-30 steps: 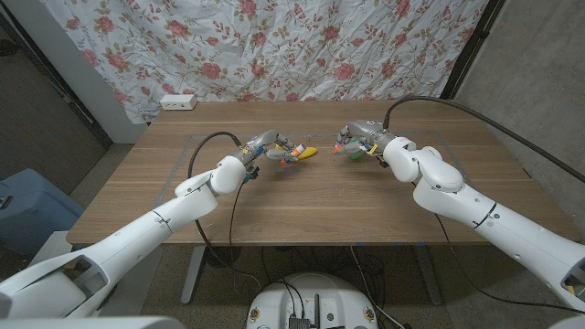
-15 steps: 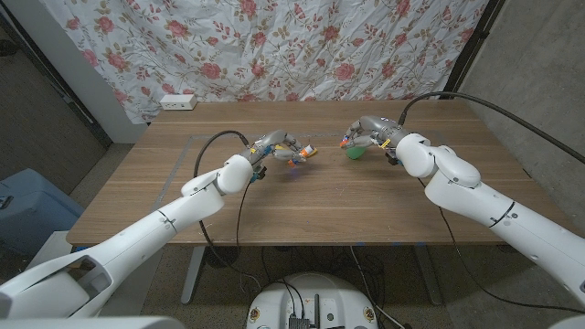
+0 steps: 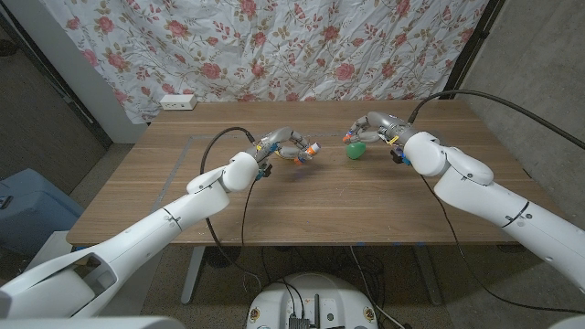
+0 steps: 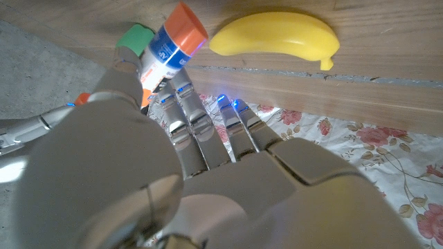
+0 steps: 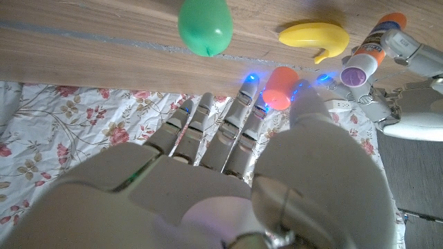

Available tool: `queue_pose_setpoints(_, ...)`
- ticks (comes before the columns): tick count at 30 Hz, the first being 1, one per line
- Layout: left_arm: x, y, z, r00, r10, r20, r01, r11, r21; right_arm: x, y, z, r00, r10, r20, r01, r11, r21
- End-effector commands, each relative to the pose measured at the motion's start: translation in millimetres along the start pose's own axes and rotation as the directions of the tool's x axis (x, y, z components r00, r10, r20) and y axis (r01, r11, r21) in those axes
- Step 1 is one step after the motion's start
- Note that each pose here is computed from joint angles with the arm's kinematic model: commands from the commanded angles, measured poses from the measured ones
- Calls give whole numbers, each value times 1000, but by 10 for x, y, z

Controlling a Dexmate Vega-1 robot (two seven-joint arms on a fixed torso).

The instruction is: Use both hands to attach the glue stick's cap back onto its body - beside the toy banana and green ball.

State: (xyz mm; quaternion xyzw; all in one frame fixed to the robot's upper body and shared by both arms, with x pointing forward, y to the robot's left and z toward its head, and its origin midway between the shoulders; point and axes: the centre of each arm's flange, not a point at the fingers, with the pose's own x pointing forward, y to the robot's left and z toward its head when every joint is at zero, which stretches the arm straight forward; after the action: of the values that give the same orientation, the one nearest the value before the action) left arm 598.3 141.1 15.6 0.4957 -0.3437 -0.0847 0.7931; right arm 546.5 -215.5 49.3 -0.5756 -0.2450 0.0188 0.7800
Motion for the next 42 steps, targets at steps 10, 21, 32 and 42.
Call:
queue_pose_setpoints(10, 131, -15, 103, 999, -15, 42, 16, 1000, -16, -15, -58, 33, 998, -65, 18, 63, 993, 96)
queue_pose_setpoints(21, 160, -13, 110, 999, -18, 52, 19, 1000, -20, 4, -21, 49, 999, -37, 23, 35, 994, 106)
queue_pose_setpoints(32, 199, -10, 139, 997, -23, 68, 24, 1000, -17, 22, 27, 83, 999, 2, 45, -8, 992, 130)
queue_pose_setpoints(42, 216, -18, 164, 997, -28, 74, 29, 1000, -11, 27, 39, 124, 998, 14, 65, -23, 990, 136)
